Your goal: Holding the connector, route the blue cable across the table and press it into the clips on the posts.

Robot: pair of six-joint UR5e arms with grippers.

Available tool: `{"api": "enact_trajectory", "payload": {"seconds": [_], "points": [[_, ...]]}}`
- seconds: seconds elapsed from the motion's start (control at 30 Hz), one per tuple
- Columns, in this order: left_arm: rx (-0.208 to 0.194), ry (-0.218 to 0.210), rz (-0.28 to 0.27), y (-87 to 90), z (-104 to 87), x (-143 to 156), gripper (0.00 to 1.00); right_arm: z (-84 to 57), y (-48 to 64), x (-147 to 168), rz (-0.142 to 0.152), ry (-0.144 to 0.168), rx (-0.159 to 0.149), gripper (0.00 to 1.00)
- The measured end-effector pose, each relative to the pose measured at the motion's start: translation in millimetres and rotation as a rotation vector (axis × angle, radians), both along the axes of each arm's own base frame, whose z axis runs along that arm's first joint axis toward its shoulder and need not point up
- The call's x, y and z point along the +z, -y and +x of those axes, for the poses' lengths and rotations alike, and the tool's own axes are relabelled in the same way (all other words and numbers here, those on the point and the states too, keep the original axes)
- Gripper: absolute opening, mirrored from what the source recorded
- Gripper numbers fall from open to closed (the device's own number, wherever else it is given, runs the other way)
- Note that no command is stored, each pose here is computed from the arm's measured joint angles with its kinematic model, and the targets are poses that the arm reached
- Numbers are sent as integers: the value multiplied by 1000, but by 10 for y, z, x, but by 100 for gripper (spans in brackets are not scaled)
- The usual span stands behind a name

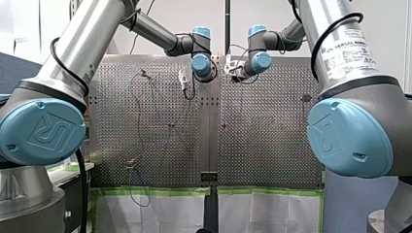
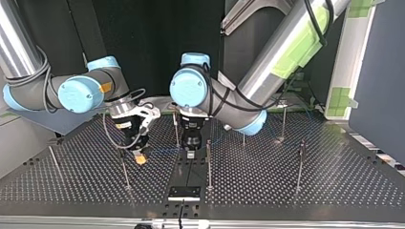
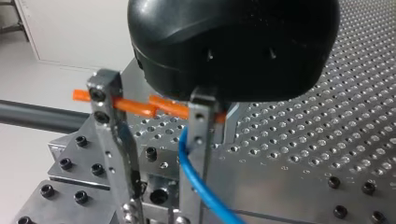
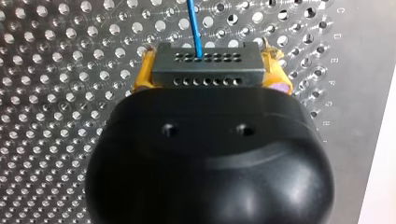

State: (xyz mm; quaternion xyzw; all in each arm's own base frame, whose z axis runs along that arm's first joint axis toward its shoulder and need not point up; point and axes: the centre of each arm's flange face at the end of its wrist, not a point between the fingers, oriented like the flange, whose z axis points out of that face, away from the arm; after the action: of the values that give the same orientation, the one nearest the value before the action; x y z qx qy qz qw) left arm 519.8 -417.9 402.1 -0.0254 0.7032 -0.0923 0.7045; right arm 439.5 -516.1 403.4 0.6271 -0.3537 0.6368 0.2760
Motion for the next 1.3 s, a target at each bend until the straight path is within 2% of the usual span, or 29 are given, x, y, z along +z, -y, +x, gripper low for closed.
{"api": "enact_trajectory", "payload": {"seconds": [0.17, 0.3, 0.4, 0.53, 0.87, 1.03, 1.17, 1.3], "points": [[6, -19, 14, 10, -58, -82, 0, -3, -6, -19, 6, -2, 0, 0], [28, -39, 32, 3, -134, -227, 0, -12, -22, -77, 18, -8, 0, 0], [47, -48, 39, -6, -185, -341, 0, -28, -44, -167, 33, -16, -3, 0], [51, -50, 41, 9, -249, -470, 0, -54, -92, -326, 61, -32, -8, 0], [13, -50, 39, 75, -394, -763, 0, -137, -226, -725, 128, -78, -17, 0], [-15, -52, 37, 59, -444, -963, 0, -209, -290, -934, 153, -106, -37, 0], [-37, -54, 35, 31, -472, -1118, 0, -254, -319, -1041, 170, -118, -47, 0], [-62, -64, 31, 8, -491, -1321, 0, -324, -319, -1147, 178, -123, -74, 0]]}}
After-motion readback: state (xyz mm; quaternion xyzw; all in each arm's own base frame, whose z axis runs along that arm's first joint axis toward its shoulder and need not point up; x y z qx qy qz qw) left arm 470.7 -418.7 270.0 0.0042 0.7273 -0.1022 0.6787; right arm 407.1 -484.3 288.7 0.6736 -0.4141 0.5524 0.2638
